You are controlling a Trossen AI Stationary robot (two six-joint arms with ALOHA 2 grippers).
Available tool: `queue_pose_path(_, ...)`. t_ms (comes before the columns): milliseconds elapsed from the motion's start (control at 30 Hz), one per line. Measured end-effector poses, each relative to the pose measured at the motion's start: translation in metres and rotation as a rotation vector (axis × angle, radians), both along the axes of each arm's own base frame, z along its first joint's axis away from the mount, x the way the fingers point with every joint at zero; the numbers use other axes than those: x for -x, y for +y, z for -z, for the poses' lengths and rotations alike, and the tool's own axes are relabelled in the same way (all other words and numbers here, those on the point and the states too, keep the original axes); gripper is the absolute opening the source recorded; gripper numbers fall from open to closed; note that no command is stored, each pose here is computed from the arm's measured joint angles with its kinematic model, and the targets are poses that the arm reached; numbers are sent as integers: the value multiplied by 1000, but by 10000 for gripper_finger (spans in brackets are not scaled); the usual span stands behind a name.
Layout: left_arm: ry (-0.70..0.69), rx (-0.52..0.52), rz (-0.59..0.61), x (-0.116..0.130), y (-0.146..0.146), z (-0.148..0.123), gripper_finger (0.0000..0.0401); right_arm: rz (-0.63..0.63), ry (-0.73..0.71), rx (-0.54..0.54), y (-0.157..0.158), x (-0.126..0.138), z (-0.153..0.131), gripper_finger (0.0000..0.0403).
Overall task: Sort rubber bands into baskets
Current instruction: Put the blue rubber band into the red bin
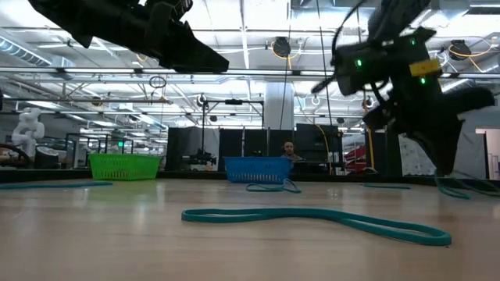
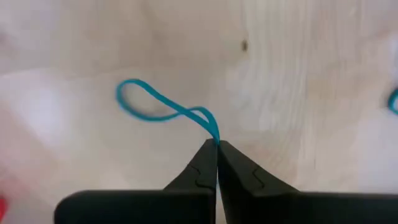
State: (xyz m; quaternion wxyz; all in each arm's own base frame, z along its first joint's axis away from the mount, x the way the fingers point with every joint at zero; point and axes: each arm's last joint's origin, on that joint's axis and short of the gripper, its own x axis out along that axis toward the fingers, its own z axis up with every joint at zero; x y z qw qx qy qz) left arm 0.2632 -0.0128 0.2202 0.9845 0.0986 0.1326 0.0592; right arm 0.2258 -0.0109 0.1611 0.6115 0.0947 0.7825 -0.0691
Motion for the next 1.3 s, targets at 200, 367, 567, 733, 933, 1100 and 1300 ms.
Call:
queue_pose_path(200,5,5,21,0,-1,0,146,-30,-39,10,18,-18,-36,1)
queue_pose_path(367,6,13,52,0,-2,0,146,-56,-78,19,45,-28,-70,0)
queue_pose_path(567,10,13,52,0,-2,1,146,-70,-128,6,90,-27,-105,0)
queue_pose_path(733,14,14,56,0,-2,1,146,-53,-174,-36,133,-17,-123,0)
queue_pose_path(933,14,21,77,0,-2,1,146,9,-194,-42,175,4,-130,0)
queue_pose_path(1100,9,21,77,0,-2,1,146,46,-235,-84,203,18,-131,0)
queue_pose_path(1300,3,35,74,0,-2,0,146,99,-262,-117,221,27,-127,0)
